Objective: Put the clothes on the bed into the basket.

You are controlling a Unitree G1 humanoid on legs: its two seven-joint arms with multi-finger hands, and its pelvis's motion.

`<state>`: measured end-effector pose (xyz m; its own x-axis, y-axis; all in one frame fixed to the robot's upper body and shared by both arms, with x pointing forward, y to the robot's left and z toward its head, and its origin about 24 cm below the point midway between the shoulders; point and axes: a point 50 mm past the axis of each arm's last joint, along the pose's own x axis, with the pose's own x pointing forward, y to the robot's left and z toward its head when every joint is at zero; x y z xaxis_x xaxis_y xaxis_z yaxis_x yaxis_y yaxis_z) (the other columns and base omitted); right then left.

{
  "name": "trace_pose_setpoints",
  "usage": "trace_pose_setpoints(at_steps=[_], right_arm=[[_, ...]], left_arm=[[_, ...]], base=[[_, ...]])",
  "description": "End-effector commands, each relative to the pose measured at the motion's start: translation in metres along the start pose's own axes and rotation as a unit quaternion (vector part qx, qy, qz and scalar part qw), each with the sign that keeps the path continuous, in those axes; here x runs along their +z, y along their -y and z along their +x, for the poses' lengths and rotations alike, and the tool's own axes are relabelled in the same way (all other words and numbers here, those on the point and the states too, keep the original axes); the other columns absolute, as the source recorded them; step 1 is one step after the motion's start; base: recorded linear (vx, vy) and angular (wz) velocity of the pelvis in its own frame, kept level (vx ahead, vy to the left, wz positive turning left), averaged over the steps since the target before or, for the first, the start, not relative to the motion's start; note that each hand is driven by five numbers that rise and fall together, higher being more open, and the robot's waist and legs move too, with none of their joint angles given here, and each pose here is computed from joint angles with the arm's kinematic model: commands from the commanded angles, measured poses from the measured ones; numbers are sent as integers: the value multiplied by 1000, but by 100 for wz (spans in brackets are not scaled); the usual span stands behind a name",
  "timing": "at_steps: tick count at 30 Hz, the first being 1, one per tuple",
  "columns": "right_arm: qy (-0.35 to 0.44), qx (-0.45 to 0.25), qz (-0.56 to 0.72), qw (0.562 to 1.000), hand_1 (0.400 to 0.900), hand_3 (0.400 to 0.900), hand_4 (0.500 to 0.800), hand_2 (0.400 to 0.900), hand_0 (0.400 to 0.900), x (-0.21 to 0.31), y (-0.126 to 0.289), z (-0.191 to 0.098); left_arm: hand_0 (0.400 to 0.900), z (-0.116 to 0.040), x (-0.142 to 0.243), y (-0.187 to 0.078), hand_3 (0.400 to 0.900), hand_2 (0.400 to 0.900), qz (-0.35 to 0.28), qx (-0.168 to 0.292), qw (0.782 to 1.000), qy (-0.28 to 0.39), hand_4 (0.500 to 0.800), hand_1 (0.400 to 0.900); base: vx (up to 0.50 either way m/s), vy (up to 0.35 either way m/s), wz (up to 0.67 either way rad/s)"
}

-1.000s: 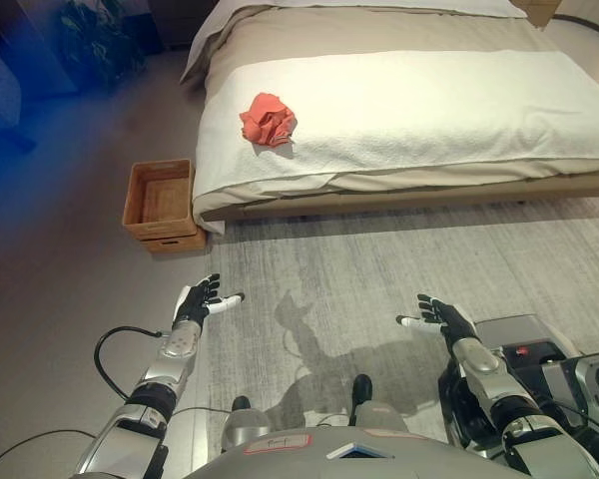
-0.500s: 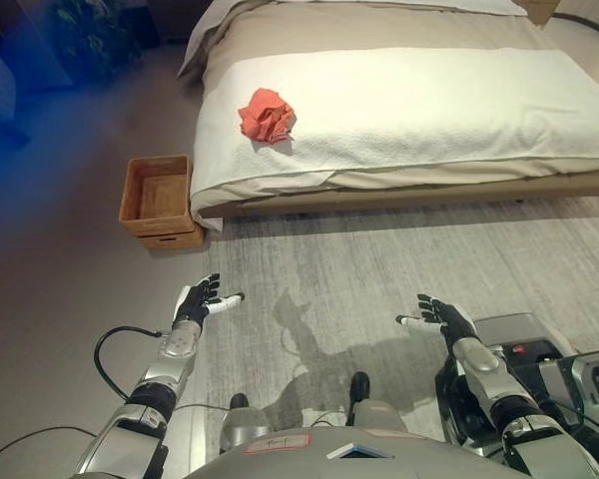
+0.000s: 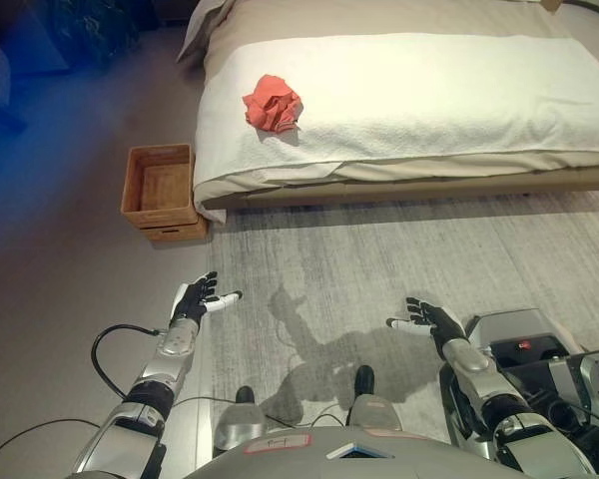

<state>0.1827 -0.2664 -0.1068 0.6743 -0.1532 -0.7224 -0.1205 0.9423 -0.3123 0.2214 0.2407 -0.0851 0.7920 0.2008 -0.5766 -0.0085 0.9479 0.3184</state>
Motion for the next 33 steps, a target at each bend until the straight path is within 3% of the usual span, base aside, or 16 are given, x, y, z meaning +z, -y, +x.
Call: trace_pose_setpoints(at_steps=[1, 6, 20, 33], right_arm=[[64, -9, -40, 997, 900, 900, 800, 900, 900, 41, 18, 7], [58, -10, -28, 998, 900, 900, 800, 900, 900, 34, 21, 5], [55, -21, 21, 998, 900, 900, 800, 900, 900, 30, 19, 5], [50, -61, 22, 997, 900, 900, 800, 900, 900, 17, 45, -3]], left_arm=[[900, 14, 63, -23, 900, 900, 33, 24, 993, 107, 800, 900], [900, 14, 66, -28, 900, 900, 45, 24, 993, 108, 800, 900], [900, 19, 70, -29, 900, 900, 36, 41, 993, 104, 800, 900], [900, 25, 80, -13, 900, 900, 13, 32, 994, 104, 800, 900]], base=[[42, 261, 21], [31, 168, 12], [236, -37, 29], [302, -102, 36]])
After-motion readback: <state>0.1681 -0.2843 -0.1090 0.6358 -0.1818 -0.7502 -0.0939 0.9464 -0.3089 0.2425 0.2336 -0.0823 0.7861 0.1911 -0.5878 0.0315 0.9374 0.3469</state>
